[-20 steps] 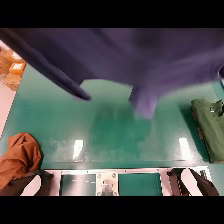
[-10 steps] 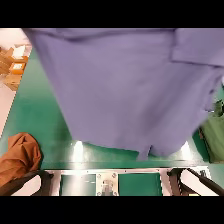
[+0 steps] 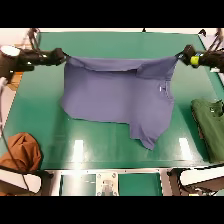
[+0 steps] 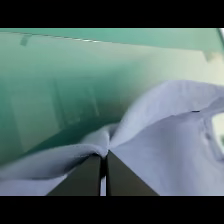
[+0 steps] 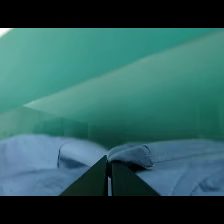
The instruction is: Fold the shirts.
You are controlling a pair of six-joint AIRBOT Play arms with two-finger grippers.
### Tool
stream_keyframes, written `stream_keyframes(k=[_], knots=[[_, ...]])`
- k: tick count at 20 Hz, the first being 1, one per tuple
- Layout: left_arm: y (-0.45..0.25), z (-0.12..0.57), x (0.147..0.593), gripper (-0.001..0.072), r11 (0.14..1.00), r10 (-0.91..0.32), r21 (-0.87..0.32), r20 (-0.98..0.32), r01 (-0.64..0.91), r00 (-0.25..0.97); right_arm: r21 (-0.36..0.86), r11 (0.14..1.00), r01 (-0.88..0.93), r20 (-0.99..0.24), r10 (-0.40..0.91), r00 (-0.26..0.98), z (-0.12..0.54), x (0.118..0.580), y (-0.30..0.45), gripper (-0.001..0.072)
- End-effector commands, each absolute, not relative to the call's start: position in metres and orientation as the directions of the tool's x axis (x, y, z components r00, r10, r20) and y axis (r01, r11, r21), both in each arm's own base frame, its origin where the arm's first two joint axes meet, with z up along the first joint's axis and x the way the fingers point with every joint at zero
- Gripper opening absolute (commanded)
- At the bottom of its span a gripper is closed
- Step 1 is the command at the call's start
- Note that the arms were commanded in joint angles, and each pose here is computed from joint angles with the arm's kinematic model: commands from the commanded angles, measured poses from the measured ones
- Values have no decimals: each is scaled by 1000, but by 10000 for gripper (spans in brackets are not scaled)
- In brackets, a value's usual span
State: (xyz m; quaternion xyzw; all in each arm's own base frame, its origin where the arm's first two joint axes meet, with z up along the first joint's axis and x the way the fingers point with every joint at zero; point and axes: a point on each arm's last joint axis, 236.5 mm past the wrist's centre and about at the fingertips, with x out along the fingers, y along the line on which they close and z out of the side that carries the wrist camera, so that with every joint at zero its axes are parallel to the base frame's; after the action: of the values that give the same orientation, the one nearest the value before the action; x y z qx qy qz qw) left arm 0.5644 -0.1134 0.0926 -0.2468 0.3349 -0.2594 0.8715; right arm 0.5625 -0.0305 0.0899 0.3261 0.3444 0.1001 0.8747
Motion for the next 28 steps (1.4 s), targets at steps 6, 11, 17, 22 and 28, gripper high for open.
stream_keyframes(k=[6,11,17,22,28], knots=[[-73,75,556,620,705,-672,-658,-501,263,546,691,697,192,-684,546,483,20,494,-53,200],[-6,28,484,619,779,-614,-622,-730,78,300,596,706,382,-803,518,295,-22,376,-61,203],[-5,-34,426,618,795,-602,-606,-793,-23,88,479,610,632,-859,475,192,-92,270,-40,447],[-12,-55,402,540,778,-625,-624,-781,-75,15,548,589,594,-820,518,242,-122,284,0,324],[-14,-76,388,540,779,-621,-616,-784,-121,-9,551,646,529,-832,471,293,-113,308,-24,14]])
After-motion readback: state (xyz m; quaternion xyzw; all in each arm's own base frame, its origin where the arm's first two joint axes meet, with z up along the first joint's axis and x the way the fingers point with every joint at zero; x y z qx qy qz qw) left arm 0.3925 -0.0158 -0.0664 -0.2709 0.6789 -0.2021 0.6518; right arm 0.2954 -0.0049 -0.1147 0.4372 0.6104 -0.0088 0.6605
